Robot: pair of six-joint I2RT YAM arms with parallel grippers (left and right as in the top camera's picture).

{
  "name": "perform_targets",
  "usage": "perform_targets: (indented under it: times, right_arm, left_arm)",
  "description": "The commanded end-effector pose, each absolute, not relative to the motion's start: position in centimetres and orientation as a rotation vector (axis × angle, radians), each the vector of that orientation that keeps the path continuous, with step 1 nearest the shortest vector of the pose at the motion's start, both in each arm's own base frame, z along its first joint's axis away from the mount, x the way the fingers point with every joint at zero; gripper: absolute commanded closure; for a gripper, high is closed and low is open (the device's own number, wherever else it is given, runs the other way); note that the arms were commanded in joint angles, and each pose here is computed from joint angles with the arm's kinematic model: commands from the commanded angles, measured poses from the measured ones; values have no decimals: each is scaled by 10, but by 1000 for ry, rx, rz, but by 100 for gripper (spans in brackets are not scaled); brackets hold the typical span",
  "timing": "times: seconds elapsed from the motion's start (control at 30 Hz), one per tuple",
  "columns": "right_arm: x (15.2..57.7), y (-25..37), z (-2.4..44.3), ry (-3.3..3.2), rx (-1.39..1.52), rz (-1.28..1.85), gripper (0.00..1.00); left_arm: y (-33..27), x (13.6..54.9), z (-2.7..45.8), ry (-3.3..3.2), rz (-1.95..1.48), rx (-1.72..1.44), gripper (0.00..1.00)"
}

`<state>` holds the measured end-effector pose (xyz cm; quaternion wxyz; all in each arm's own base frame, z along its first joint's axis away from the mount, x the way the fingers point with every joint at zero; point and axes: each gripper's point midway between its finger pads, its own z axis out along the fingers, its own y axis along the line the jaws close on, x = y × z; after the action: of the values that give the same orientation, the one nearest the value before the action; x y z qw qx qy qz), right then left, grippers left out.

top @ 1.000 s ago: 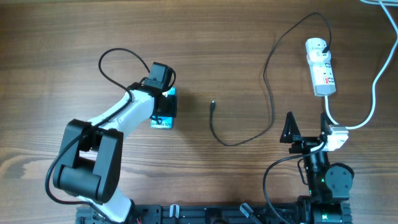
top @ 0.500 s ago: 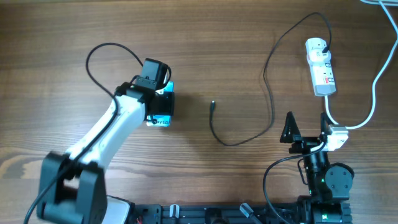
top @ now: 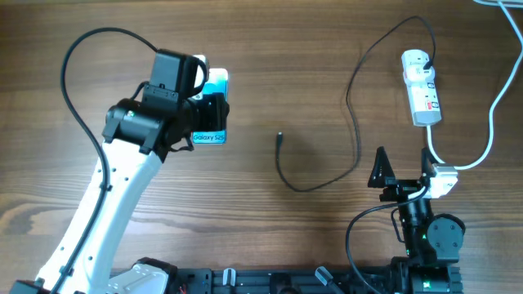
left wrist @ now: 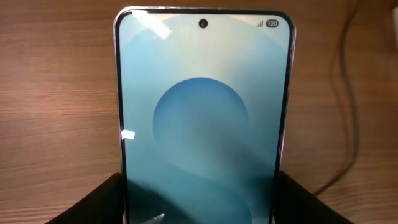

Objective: Plug charger to phone and switch on socket
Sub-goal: 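Rotate the held phone upright, bottom edge toward the cable end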

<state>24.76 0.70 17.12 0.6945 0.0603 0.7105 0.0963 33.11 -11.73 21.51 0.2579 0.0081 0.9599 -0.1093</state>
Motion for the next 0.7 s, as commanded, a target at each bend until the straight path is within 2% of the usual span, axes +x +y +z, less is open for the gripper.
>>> perform_targets:
  times: [0.0,0.23,0.37,0.57,0.67]
  right_arm:
    - [248,4,172,1580,137,195,0]
    - [248,4,172,1580,137,195,0]
    - [248,4,172,1580,136,194,0]
    - [248,4,172,1580,137,195,0]
    - [248,4,172,1580,137,195,0]
  left_arm:
    - [-140,331,252,2538,-527,-71,59]
    - [-172,311,258,2612,-891,-344,60]
    - [-198,286,269,2671,-1172,-322,64]
    - [-199,281,258,2737,-1170,-362,65]
    - [-201,288,236,2817,-1158,-507,64]
